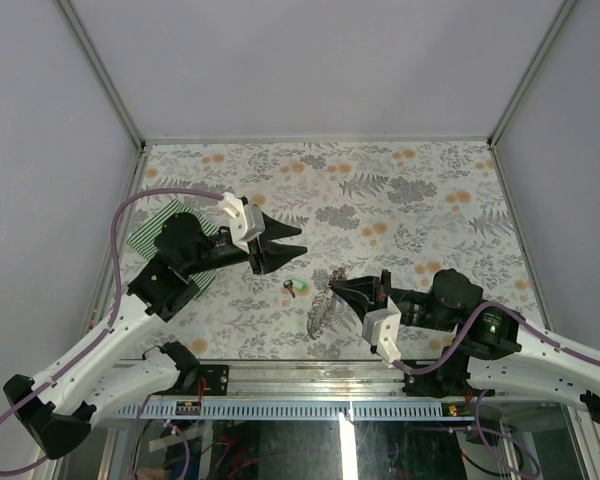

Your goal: Put the keys on the keyring

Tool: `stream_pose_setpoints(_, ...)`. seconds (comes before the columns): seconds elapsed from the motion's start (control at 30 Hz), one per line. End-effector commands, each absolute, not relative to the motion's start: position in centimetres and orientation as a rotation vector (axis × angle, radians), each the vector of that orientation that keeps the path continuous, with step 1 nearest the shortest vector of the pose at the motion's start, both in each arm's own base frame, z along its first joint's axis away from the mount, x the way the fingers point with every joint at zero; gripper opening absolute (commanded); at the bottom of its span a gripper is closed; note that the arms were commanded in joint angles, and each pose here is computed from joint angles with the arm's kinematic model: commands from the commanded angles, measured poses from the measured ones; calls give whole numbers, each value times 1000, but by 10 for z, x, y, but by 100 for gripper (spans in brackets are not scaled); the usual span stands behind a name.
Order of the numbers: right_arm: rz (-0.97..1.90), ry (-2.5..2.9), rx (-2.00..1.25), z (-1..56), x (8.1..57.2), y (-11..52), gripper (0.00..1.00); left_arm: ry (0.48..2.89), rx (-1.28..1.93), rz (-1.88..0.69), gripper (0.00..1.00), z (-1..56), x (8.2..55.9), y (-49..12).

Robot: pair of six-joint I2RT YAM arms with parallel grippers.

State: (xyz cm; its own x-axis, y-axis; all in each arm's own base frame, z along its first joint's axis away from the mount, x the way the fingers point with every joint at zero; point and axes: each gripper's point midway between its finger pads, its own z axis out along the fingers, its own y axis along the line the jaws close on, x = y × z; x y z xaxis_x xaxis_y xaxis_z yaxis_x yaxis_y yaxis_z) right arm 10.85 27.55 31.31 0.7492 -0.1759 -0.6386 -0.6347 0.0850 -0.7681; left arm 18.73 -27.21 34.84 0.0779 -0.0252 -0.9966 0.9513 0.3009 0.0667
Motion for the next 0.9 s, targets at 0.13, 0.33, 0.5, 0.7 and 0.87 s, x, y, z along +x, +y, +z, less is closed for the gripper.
stream_pose_setpoints(0.13,494,597,-1248,380,99,278,1,1080,1180,-940,39,373,150,-281)
stream_pose_setpoints(0.33,496,605,-1203,388,102,276,1,1030,1231,-949,39,384,132,-284)
stream_pose_setpoints(0.5,495,591,-1182,394,102,276,1,1019,1258,-935,39,387,126,-287)
stream_pose_setpoints(0.7,476,530,-1142,403,100,273,1,1014,1299,-924,38,384,119,-295)
stream_pose_setpoints(0.87,412,419,-1156,405,95,273,1,999,1312,-909,37,391,112,-301)
